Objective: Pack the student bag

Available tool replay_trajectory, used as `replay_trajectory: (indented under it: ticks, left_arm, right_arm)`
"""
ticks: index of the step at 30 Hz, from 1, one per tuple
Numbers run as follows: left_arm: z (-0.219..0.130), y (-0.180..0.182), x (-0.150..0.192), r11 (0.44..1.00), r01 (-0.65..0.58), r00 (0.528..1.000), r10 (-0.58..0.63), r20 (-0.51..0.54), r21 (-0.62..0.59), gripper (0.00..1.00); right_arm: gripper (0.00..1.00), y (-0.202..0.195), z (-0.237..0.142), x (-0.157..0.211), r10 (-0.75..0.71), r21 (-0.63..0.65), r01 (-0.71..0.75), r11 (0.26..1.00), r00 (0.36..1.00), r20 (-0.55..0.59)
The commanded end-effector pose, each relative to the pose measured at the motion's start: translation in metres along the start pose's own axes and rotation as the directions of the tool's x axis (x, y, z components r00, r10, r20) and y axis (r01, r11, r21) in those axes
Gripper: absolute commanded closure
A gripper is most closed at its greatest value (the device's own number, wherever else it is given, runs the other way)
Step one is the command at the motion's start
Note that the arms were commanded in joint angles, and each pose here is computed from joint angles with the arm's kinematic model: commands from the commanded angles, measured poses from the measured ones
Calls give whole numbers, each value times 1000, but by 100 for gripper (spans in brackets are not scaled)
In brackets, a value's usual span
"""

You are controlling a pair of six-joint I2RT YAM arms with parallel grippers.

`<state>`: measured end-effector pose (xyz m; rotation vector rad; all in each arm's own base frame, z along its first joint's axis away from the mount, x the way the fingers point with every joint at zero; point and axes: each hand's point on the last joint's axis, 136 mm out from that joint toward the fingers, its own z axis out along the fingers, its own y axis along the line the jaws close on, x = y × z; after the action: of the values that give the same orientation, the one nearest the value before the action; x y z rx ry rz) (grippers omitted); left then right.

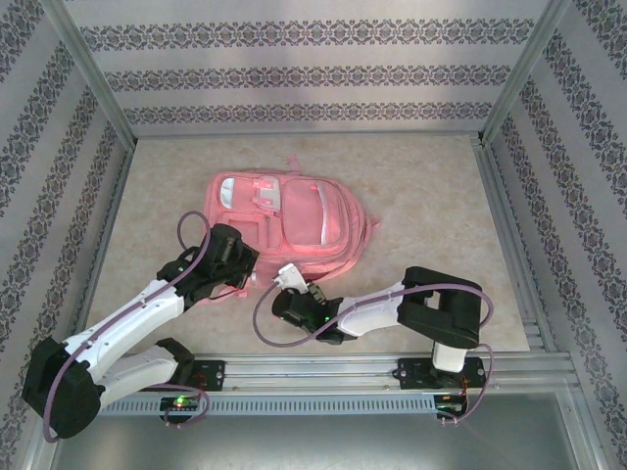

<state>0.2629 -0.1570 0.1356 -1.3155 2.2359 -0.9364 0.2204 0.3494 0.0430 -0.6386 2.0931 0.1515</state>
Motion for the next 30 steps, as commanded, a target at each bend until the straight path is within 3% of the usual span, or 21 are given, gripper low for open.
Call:
replay_trajectory:
  ticks: [1,8,14,18,30]
  left_arm:
    - [-7,-17,-11,997,-15,997,9,72,79,100]
    - [-6,-18,-14,996,-55,995,49,88,73,100]
    - [-1,-13,-13,996,-63,995,58,82,68,100]
    - [3,-10,-11,996,-61,996,57,70,65,100]
    - [0,-3,-15,994,-99,992,95,85,51,100]
  right_arm:
    - [87,-12,-9,4,56,-49,-56,997,998,-5]
    - [82,-18,-19,6,167,-246,-161,956,986,1]
    - [86,-21,-20,9,208,-342,-205,917,978,-30]
    - [95,-21,-19,6,208,-363,-205,909,978,-32]
    - [100,-26,-17,17,168,-345,-182,921,983,-69]
